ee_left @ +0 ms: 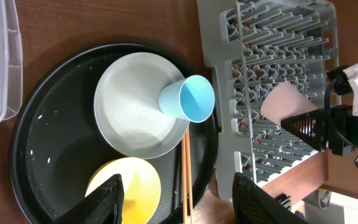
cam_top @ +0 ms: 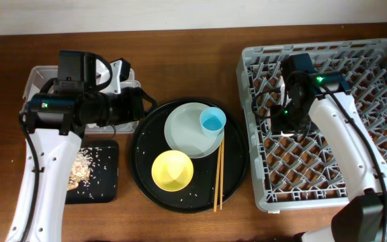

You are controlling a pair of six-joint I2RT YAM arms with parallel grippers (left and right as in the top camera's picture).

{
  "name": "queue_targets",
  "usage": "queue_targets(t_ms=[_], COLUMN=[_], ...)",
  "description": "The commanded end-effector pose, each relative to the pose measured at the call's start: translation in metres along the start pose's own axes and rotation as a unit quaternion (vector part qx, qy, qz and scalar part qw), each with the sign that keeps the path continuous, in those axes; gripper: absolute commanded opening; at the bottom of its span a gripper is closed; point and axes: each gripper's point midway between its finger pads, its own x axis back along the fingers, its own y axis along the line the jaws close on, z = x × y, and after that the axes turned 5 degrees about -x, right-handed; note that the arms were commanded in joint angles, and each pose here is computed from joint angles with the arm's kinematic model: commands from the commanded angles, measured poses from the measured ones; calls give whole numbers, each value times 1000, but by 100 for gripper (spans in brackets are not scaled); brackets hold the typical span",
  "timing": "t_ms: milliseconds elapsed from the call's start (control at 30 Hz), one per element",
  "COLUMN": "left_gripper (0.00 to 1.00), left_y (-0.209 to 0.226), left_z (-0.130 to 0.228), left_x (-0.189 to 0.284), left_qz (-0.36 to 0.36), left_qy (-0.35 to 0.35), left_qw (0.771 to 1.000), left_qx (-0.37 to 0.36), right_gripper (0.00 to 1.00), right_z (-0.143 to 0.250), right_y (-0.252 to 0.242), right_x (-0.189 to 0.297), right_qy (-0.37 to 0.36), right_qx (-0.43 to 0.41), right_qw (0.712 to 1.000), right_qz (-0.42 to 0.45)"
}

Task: Sort waste into correct bins and load items into the dishwasher rack
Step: 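Lower the pink cup upside down into the dish rack with the right gripper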

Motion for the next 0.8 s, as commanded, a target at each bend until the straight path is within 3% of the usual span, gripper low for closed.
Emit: queue_targets(t_ms=[0, 433, 767], left_gripper=[55, 55, 55], left_y=[2, 2, 3], left_z=[0, 1, 4], left_x=[2, 2, 1], left_qz=[-5, -5, -8], left_qy=[-1, 0, 7], left_qw=[1000, 1000, 1000], left_qx=[-1, -1, 3], right_gripper=[38, 38, 38], right_z=[2, -27, -25], right_y=[-2, 4, 3], right_x=[-4, -10, -8], right_qy=[5, -57, -52], right_qx=[-4, 0, 4], right_qw=[1000, 998, 999], right_qz=[7, -3, -2])
